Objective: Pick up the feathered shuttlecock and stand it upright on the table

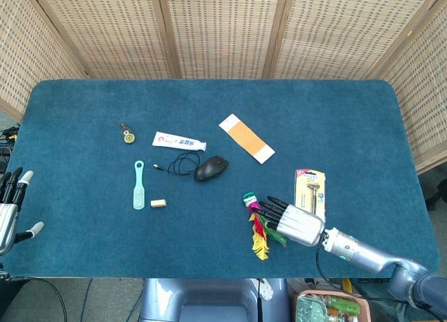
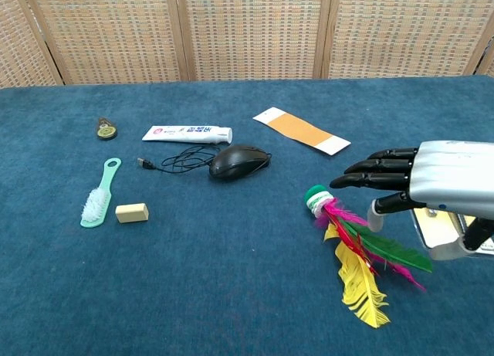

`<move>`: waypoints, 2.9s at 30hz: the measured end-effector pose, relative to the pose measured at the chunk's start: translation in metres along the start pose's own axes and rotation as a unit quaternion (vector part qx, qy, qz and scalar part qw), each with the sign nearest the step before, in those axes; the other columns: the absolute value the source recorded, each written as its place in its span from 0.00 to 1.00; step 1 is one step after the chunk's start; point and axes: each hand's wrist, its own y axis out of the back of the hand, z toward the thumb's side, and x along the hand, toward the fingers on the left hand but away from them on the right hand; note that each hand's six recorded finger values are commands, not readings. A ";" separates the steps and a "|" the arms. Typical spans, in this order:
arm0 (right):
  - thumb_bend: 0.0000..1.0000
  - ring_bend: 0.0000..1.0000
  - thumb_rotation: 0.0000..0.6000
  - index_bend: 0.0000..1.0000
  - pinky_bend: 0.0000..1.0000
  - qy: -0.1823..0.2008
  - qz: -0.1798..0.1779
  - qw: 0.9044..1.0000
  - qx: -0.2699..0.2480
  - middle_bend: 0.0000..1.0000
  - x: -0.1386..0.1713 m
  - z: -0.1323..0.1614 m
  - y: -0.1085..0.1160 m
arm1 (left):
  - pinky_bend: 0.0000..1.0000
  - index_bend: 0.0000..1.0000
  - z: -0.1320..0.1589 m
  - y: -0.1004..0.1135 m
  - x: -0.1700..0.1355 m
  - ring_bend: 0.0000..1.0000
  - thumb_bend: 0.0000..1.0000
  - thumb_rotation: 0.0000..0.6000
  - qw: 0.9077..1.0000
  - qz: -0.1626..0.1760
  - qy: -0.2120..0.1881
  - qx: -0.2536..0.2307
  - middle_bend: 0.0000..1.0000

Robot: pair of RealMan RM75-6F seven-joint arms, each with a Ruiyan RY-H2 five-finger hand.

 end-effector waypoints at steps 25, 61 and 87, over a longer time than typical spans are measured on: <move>0.31 0.00 1.00 0.53 0.15 0.011 -0.014 0.999 -0.029 0.06 -0.020 0.011 -0.009 | 0.00 0.00 -0.001 -0.001 0.002 0.00 0.00 1.00 1.000 -0.005 0.003 -0.002 0.00; 0.39 0.00 1.00 0.65 0.19 -0.080 -0.111 0.962 -0.235 0.10 -0.060 -0.013 0.056 | 0.00 0.00 -0.005 0.002 0.003 0.00 0.00 1.00 1.000 -0.009 0.009 -0.014 0.00; 0.34 0.00 1.00 0.51 0.20 -0.223 -0.031 0.911 -0.346 0.12 -0.090 -0.060 0.060 | 0.00 0.00 -0.007 0.009 -0.002 0.00 0.00 1.00 1.000 -0.007 0.003 -0.027 0.00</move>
